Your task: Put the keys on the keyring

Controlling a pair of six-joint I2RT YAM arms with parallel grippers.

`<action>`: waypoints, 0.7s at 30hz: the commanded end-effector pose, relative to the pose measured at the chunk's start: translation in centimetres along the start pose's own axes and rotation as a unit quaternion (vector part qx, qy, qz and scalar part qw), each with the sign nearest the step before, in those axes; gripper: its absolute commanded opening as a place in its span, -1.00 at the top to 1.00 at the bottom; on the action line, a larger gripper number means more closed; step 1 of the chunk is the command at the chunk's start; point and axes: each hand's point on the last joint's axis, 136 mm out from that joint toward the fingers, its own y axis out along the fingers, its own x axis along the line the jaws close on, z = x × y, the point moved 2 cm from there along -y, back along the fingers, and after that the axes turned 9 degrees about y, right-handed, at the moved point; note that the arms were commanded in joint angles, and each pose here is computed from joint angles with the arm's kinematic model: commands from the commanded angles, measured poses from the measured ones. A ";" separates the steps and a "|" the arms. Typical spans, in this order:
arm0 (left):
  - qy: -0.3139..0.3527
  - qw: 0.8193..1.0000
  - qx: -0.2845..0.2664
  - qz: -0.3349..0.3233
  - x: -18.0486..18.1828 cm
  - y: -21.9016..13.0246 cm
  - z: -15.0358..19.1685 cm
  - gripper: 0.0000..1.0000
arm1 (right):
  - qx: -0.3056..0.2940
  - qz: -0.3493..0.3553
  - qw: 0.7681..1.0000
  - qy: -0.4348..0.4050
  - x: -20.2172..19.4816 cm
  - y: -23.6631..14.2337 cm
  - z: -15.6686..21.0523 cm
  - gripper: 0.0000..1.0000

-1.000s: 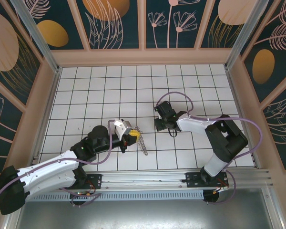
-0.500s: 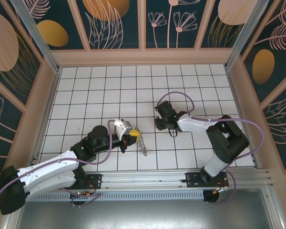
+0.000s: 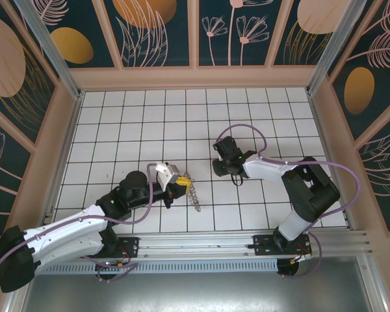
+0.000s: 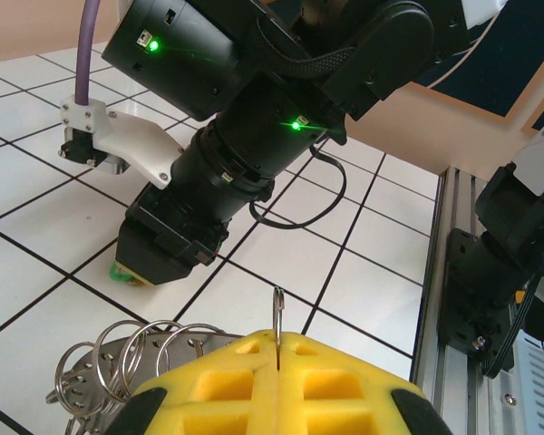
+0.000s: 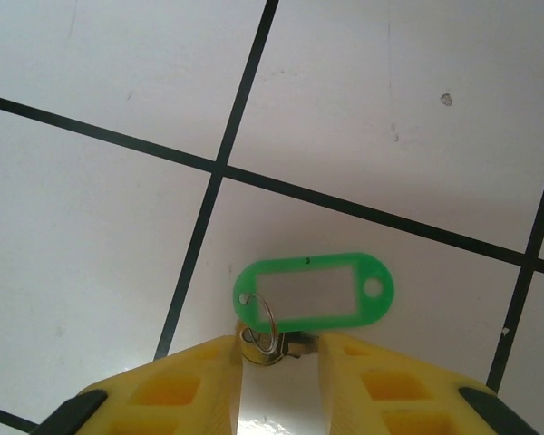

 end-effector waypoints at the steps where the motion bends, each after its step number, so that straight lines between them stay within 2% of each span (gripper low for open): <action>1: 0.009 1.000 -0.029 -0.001 0.0 -0.2 -1.7 1.00 | -0.006 -0.004 1.000 0.011 0.0 0.2 -0.4 0.42; 21: 0.010 1.000 -0.028 -0.003 0.1 -0.2 -1.8 1.00 | 0.008 -0.024 1.000 0.011 0.3 1.7 -0.2 0.53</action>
